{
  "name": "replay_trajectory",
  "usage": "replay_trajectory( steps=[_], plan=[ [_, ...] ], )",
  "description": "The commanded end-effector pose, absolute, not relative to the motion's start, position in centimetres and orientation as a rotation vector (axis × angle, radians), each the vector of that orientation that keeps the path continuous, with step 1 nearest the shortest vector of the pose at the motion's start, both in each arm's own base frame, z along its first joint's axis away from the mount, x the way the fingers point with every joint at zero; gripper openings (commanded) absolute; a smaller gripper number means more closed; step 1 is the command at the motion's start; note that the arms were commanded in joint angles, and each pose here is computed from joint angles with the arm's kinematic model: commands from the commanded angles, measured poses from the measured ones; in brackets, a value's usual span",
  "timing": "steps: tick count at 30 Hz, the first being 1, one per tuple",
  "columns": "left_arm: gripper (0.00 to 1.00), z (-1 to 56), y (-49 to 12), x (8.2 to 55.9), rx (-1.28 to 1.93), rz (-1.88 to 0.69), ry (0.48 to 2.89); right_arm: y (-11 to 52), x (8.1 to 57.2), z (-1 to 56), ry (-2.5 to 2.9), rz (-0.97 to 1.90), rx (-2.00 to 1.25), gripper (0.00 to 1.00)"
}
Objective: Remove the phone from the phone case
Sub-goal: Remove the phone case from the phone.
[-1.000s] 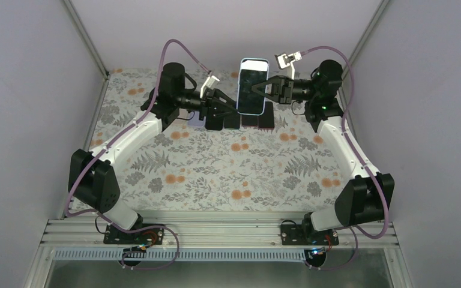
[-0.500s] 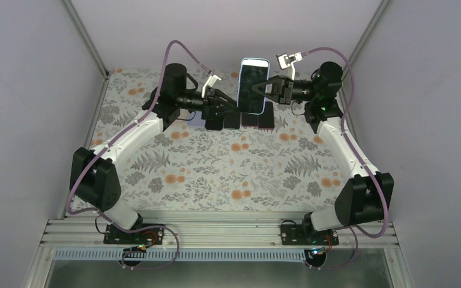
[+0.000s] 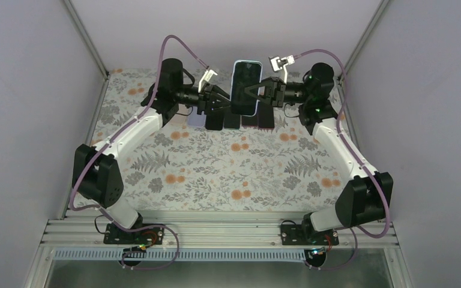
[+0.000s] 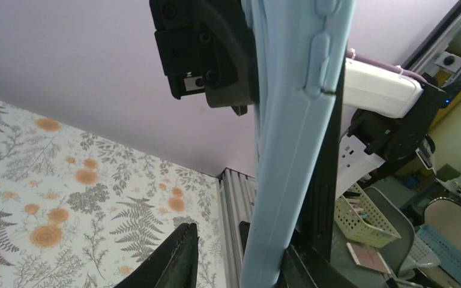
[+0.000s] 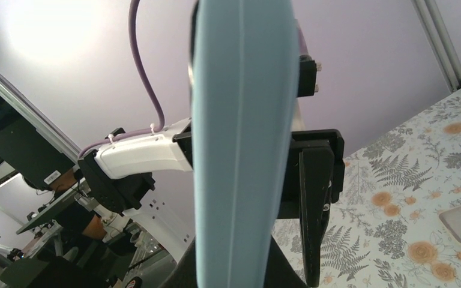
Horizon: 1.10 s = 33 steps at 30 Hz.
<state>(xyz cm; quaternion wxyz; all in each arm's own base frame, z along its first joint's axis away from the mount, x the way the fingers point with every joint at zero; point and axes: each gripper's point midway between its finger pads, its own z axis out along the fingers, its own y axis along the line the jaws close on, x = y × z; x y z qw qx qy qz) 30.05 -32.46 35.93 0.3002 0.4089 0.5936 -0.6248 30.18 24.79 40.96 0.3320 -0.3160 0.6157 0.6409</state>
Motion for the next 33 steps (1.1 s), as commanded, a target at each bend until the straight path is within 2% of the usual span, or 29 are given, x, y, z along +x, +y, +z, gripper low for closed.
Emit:
replay_trajectory(
  steps=[1, 11, 18, 25, 33],
  plan=[
    [0.34, 40.4, -32.4, 30.9, 1.103, -1.564, 1.413, 26.8, 25.7, 38.8, 1.637, 1.816, -1.011, 0.04],
    [0.24, 40.8, -33.2, 30.2, 1.119, -1.601, 1.396, 27.7, 26.0, 37.3, 1.665, 1.816, -0.981, 0.04],
    [0.03, 39.6, -33.1, 29.9, 1.094, -1.647, 1.417, 26.4, 27.8, 38.5, 1.654, 1.78, -0.959, 0.06],
    [0.02, 37.3, -32.9, 30.1, 1.091, -1.621, 1.475, 25.2, 29.2, 39.3, 1.657, 1.748, -0.927, 0.19],
    [0.02, 35.7, -32.6, 29.7, 1.094, -1.605, 1.516, 23.3, 32.3, 40.8, 1.664, 1.695, -0.882, 0.2]
  ],
)
